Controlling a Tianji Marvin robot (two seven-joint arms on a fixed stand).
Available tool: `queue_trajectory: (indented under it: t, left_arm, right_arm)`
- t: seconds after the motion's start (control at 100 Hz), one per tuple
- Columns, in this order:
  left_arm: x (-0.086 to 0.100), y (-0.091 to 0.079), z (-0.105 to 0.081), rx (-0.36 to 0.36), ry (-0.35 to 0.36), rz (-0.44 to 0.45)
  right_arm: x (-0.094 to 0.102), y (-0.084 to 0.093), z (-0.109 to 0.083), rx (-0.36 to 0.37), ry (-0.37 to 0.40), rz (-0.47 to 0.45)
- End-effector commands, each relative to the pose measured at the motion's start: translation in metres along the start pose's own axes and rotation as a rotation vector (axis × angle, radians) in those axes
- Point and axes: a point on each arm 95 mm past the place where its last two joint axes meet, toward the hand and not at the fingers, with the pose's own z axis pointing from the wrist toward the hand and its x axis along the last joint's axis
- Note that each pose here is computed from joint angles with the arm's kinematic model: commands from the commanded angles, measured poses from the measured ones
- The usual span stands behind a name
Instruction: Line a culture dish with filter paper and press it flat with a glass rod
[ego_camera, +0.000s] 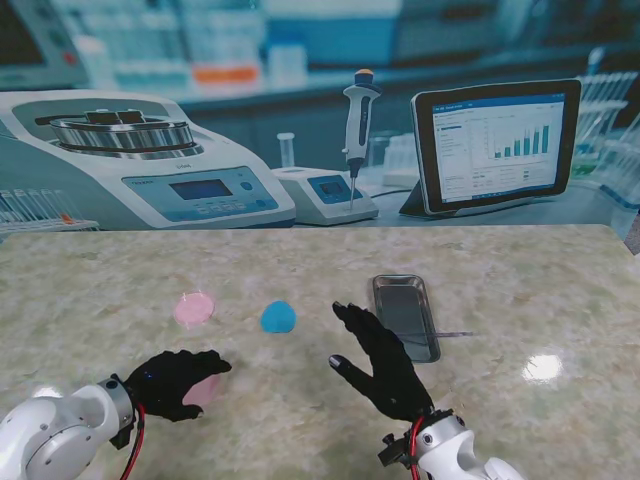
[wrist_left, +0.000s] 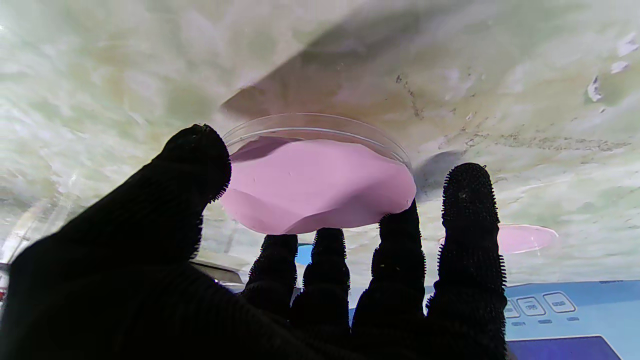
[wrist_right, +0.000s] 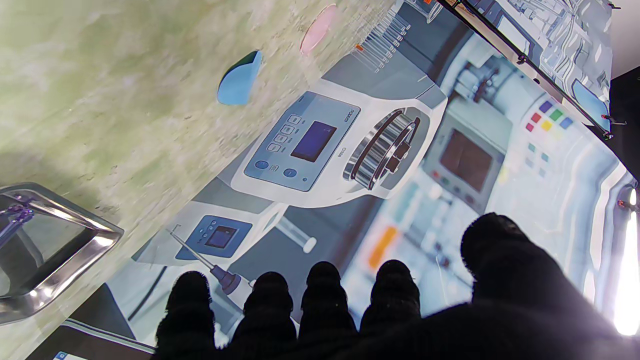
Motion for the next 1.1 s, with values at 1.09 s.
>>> queue_trajectory:
  t: [1.09]
  left_arm:
    - [0.0032,0.0061,-0.0045,-0.04,-0.023,-0.04]
  right_arm:
    - [0.0038,-0.0015,-0.0025,-0.001,-0.004,0.008]
